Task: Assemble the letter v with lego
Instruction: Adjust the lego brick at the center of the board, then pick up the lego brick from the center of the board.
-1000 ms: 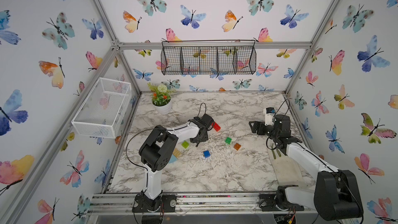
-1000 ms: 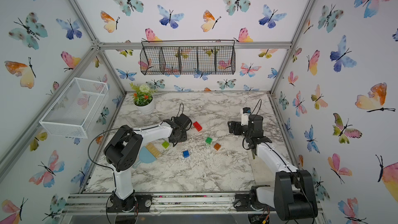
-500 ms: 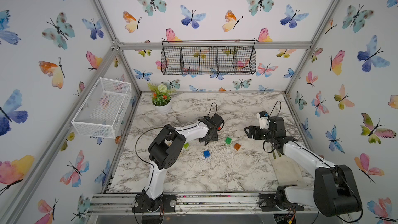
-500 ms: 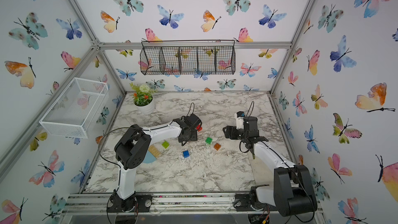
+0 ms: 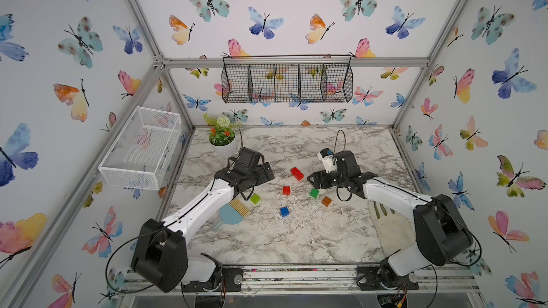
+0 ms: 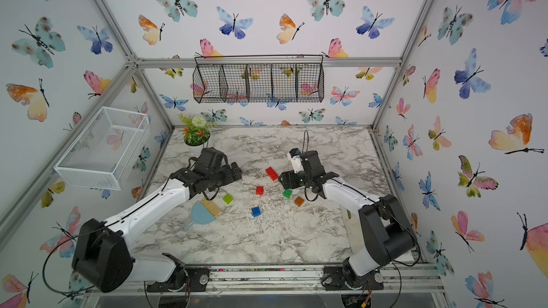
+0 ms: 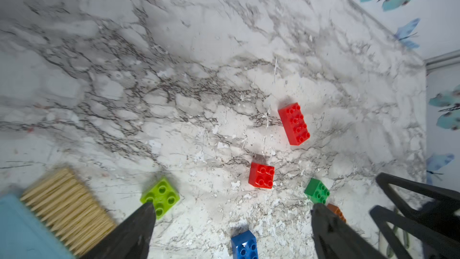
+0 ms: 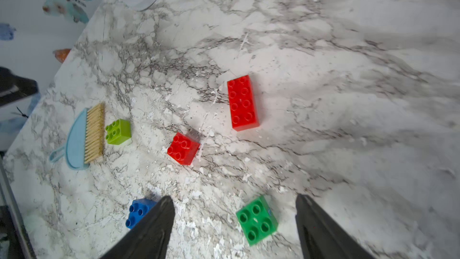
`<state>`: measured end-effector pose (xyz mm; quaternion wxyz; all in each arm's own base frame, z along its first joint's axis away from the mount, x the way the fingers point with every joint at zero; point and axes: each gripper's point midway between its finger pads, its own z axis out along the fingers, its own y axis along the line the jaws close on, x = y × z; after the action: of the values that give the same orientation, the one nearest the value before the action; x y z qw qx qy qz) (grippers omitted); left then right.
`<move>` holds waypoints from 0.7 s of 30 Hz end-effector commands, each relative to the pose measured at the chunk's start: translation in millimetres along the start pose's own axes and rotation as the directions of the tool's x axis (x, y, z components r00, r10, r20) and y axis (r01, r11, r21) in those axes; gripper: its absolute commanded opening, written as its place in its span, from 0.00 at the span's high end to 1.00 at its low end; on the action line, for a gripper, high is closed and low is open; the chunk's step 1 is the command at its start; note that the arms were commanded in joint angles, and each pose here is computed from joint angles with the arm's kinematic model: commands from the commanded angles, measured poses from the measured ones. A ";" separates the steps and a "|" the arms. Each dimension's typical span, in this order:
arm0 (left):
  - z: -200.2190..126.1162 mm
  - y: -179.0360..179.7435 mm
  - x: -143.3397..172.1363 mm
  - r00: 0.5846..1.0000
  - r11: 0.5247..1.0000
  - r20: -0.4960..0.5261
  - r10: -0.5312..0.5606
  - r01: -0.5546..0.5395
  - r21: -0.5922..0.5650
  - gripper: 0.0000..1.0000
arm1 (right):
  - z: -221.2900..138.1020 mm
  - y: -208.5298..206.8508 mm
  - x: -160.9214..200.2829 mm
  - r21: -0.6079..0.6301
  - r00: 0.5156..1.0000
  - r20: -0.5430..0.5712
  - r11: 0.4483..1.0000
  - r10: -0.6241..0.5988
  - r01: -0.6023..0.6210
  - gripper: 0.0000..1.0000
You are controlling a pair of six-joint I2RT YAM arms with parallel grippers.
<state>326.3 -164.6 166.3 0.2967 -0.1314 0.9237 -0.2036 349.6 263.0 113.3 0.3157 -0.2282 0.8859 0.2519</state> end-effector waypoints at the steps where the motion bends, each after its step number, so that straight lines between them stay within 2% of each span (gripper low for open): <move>1: -13.8 -2.0 24.7 0.996 0.990 -0.066 0.065 -0.056 0.129 0.02 | 23.1 2.1 9.5 0.005 0.982 -0.124 0.990 -0.140 0.142 0.19; 4: -18.2 -9.0 57.3 0.986 0.979 -0.132 0.106 -0.080 0.188 0.02 | 45.3 0.6 11.2 -0.010 0.960 -0.189 0.978 -0.207 0.209 0.19; 9: -10.6 -7.4 116.2 0.959 0.982 -0.248 0.141 -0.104 0.155 0.02 | 72.7 -12.3 5.5 0.025 0.949 -0.220 0.971 -0.225 0.236 0.19; 17: -5.7 6.2 136.4 0.954 0.988 -0.276 0.116 -0.082 0.132 0.02 | 105.2 -18.8 -1.7 0.018 0.936 -0.245 0.964 -0.252 0.264 0.28; 21: -1.9 7.7 150.9 0.937 0.992 -0.329 0.121 -0.107 0.059 0.02 | 118.6 -20.1 -1.1 0.013 0.926 -0.257 0.957 -0.276 0.289 0.32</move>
<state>208.2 -208.8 91.8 0.1629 -0.0288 0.9556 -0.2437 415.3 315.9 37.1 0.2525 -0.3594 0.8836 0.1620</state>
